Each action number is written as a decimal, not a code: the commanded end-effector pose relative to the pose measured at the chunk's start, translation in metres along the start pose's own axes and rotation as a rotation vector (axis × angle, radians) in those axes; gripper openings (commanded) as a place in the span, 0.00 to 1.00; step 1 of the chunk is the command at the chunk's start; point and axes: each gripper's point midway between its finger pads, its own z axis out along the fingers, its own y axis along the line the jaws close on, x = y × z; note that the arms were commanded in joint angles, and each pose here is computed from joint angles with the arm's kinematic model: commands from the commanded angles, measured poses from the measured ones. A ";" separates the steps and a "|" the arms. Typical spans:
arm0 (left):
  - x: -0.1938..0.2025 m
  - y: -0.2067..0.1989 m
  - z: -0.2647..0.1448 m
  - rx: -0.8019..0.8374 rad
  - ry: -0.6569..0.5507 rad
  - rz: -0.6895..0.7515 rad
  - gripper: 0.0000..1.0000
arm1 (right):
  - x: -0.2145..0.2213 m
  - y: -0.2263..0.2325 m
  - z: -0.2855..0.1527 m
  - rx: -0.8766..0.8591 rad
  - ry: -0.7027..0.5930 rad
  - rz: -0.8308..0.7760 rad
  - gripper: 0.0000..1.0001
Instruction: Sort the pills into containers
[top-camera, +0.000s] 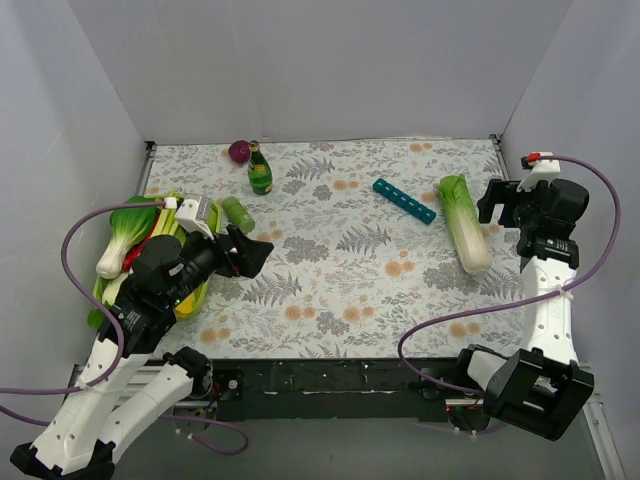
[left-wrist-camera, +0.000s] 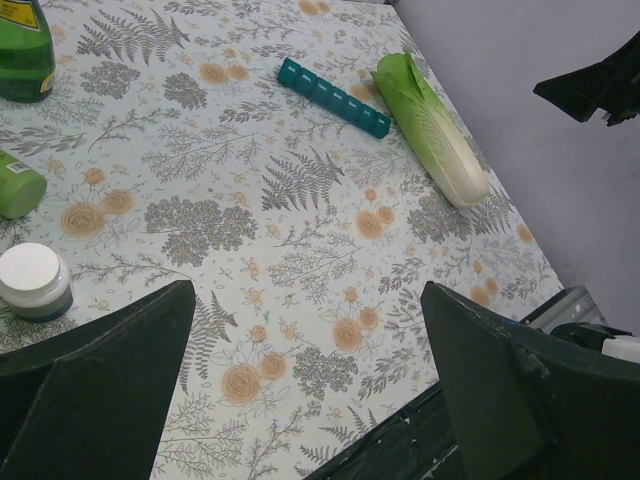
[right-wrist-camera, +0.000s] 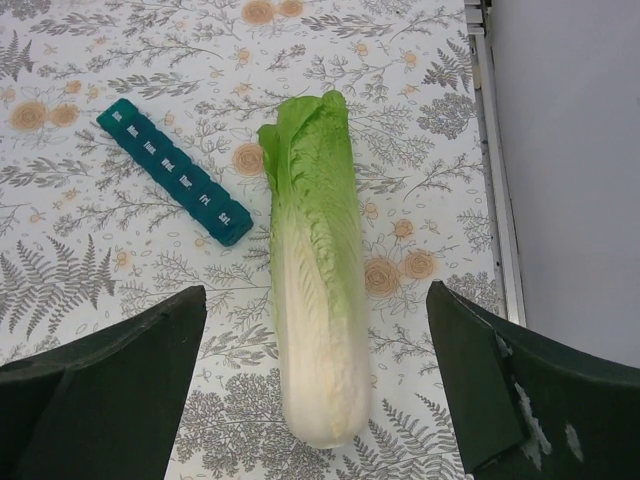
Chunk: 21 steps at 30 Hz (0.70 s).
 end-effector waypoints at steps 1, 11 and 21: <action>-0.003 0.003 0.002 -0.014 -0.011 0.020 0.98 | -0.013 0.005 0.007 -0.055 -0.050 -0.030 0.98; -0.003 0.005 0.007 -0.020 -0.022 0.016 0.98 | 0.006 0.085 0.002 -0.580 -0.066 -0.304 0.98; 0.009 0.009 0.021 -0.027 0.019 -0.003 0.98 | 0.071 0.122 0.097 -0.549 0.297 -0.653 0.96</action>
